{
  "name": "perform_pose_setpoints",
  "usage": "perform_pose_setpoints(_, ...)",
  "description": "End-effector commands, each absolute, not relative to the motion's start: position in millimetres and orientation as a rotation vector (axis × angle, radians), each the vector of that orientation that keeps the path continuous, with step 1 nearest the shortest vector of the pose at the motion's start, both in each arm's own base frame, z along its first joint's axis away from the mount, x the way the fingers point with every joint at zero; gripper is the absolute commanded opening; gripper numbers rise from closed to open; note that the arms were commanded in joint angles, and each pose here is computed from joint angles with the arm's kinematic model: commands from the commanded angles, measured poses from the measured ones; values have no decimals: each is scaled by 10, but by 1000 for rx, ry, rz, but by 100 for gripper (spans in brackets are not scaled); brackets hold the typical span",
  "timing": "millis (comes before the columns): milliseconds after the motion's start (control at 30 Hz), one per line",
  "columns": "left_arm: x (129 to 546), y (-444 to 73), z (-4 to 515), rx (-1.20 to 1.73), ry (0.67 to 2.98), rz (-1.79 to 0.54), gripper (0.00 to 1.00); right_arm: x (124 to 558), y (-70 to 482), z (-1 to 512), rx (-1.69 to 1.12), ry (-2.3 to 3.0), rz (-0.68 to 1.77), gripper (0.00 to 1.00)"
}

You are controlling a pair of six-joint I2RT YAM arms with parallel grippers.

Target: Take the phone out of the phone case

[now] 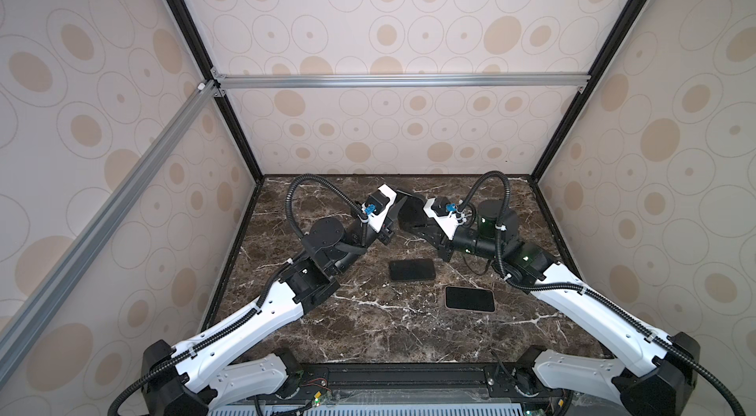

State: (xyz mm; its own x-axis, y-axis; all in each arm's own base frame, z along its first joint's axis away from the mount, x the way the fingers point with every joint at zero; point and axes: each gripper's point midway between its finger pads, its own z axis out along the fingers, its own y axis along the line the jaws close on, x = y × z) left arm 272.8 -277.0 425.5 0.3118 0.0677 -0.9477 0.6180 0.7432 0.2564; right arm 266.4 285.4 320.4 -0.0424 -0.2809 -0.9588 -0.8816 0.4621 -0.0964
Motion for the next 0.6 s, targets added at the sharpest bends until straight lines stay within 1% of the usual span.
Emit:
perform_pose_setpoints(0, 2583, -2939, 4208, 778, 1204, -476, 28, 2472, 2991, 3678, -1126, 1348, 705, 0)
perform_pose_setpoints(367, 2398, -3059, 3930, 891, 1230, -583, 29, 2244, 3001, 3937, -1178, 1163, 737, 0)
perform_pose_setpoints(567, 2395, -3069, 3870, 899, 1243, -589, 30, 2160, 2994, 3952, -1211, 1109, 733, 0)
